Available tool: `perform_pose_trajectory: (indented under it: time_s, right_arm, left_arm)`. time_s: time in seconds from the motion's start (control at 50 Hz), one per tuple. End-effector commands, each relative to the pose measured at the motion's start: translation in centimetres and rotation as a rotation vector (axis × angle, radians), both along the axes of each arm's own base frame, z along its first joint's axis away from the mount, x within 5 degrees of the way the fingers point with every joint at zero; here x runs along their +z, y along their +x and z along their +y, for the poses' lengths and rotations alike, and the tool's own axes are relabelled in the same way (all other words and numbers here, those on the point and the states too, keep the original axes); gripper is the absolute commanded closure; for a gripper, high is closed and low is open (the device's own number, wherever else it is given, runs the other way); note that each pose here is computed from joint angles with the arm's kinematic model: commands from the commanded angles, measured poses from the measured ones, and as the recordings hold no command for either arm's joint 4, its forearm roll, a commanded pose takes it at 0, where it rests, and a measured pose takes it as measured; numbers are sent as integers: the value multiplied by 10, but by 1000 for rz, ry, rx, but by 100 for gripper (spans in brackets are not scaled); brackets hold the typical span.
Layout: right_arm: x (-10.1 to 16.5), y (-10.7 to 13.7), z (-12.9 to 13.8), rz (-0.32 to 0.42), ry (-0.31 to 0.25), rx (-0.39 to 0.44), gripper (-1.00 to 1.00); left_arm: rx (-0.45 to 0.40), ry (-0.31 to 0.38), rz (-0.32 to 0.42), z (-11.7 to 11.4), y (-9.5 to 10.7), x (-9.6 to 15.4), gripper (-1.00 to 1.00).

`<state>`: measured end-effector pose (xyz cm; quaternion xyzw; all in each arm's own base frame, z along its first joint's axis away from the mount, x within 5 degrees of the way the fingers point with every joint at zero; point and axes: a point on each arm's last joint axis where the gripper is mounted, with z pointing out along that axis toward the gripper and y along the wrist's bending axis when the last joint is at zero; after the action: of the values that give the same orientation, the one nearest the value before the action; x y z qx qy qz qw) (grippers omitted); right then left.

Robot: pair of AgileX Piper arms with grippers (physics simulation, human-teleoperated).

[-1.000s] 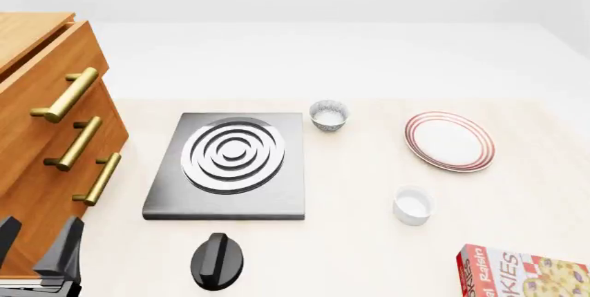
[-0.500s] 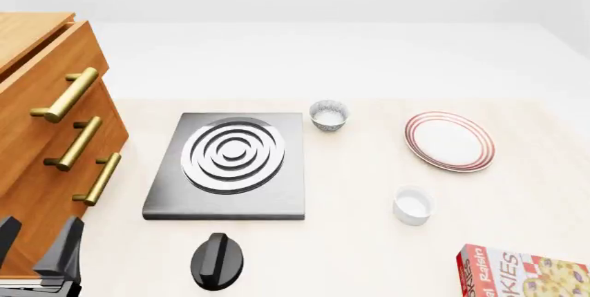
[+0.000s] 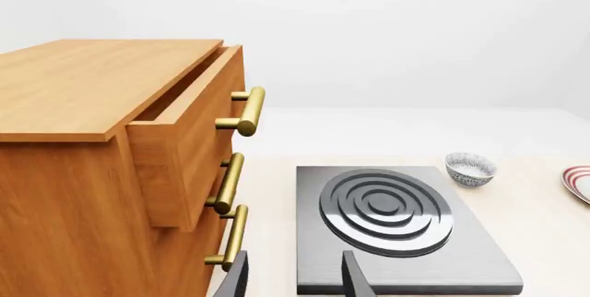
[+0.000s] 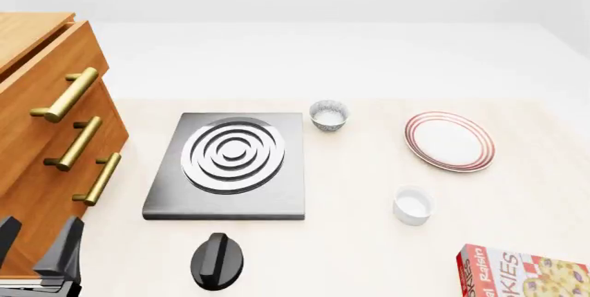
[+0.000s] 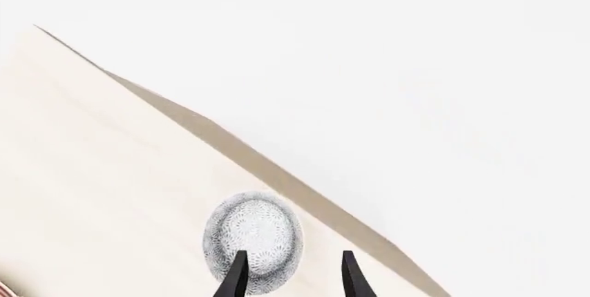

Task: Pick the akita bowl next to the cookies box and place it on the plate.

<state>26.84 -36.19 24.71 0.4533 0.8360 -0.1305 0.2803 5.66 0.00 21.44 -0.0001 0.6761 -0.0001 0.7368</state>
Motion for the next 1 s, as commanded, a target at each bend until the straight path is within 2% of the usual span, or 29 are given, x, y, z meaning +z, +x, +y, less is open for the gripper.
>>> perform_pose_trajectory:
  time_s: [0.02, 0.26, 1.0]
  right_arm:
    - [-26, 5, -4, 19, 17, 10, -100]
    - [-54, 1, -10, 51, 36, 19, -100]
    - [-113, 16, -3, 108, 89, 75, -100]
  left_arm:
    - [0, 0, 0, 0, 0, 0, -100]
    - [0, 0, 0, 0, 0, 0, -100]
    - [0, 0, 0, 0, 0, 0, -100]
